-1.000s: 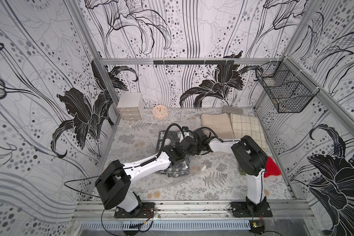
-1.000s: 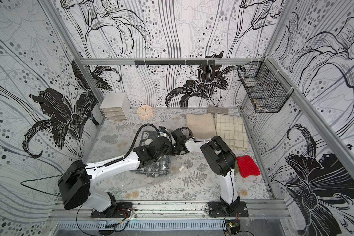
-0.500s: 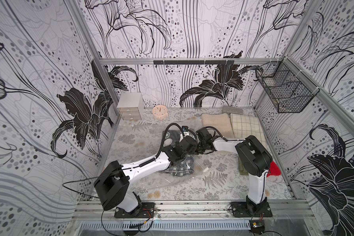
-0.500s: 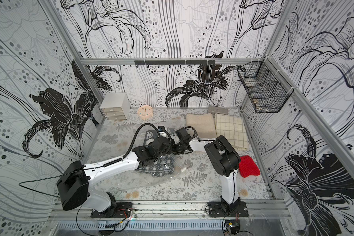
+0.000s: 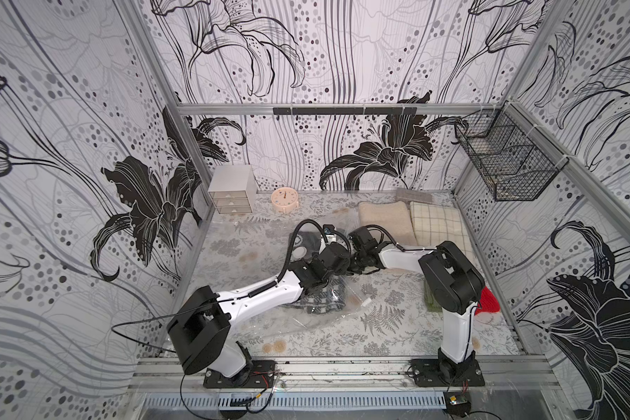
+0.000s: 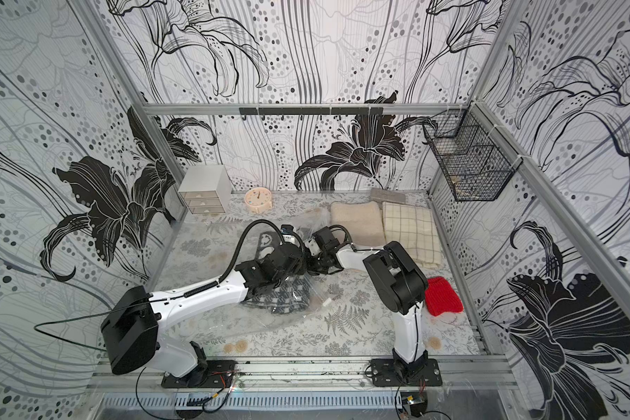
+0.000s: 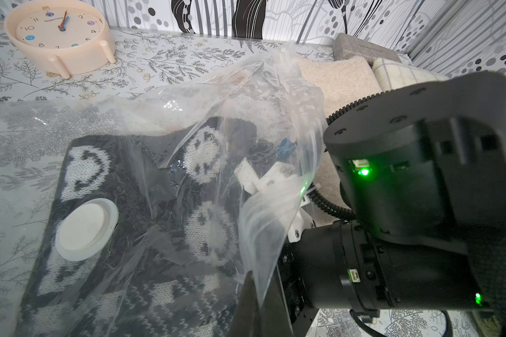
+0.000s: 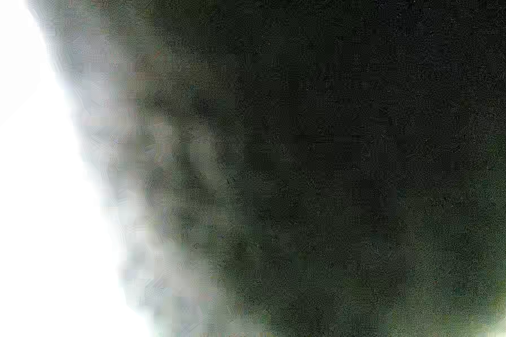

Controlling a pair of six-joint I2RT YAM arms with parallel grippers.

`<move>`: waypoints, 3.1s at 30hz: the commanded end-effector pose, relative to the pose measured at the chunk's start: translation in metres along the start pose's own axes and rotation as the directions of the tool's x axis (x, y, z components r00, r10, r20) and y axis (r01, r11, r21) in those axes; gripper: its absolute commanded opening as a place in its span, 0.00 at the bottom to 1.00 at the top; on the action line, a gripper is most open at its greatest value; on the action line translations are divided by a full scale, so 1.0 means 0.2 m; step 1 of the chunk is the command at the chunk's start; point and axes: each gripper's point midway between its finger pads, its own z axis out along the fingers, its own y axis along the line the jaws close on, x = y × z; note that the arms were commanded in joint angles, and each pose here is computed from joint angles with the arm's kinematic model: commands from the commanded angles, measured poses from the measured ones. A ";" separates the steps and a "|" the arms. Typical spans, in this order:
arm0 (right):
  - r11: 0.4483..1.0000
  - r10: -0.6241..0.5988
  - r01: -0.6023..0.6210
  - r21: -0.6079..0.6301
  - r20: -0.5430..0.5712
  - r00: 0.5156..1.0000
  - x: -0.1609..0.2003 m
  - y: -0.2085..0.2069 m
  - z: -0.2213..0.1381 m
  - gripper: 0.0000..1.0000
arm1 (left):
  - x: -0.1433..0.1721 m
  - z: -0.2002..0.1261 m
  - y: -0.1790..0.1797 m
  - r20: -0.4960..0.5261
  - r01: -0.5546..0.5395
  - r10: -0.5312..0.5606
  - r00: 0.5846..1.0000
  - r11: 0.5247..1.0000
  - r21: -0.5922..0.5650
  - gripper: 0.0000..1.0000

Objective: Take the scarf out of the vacuum bag
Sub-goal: Take out the scarf from the vacuum bag.

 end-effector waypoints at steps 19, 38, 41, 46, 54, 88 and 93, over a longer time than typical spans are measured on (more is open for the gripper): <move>0.998 0.031 -0.031 0.056 0.003 1.000 -0.01 -0.11 -0.08 0.00 | -0.05 -0.03 -0.02 0.050 0.034 -0.035 0.998 0.999 0.028 0.00; 0.996 0.027 -0.030 0.083 0.038 0.999 0.01 -0.14 -0.18 0.00 | -0.03 -0.01 -0.02 0.035 0.028 -0.029 0.999 0.999 0.021 0.00; 0.995 0.034 -0.039 0.092 0.050 0.998 0.01 -0.16 -0.22 0.00 | -0.03 -0.01 -0.02 0.034 0.030 -0.031 0.999 0.999 0.018 0.00; 0.994 0.026 -0.033 0.103 0.066 0.998 0.00 -0.16 -0.26 0.00 | -0.03 -0.01 -0.01 0.039 0.038 -0.039 0.999 0.999 0.015 0.00; 0.995 0.049 -0.053 0.081 0.055 0.997 0.00 -0.17 -0.21 0.00 | -0.03 -0.01 -0.02 0.036 0.034 -0.035 0.999 0.999 0.019 0.00; 0.997 0.023 -0.025 0.067 0.041 0.999 0.06 -0.06 -0.08 0.00 | -0.05 -0.01 -0.02 0.044 0.031 -0.032 0.999 0.999 0.023 0.00; 0.994 0.027 -0.033 0.108 0.059 0.998 0.04 -0.12 -0.12 0.00 | -0.02 -0.02 -0.01 0.040 0.034 -0.035 0.999 0.999 0.024 0.00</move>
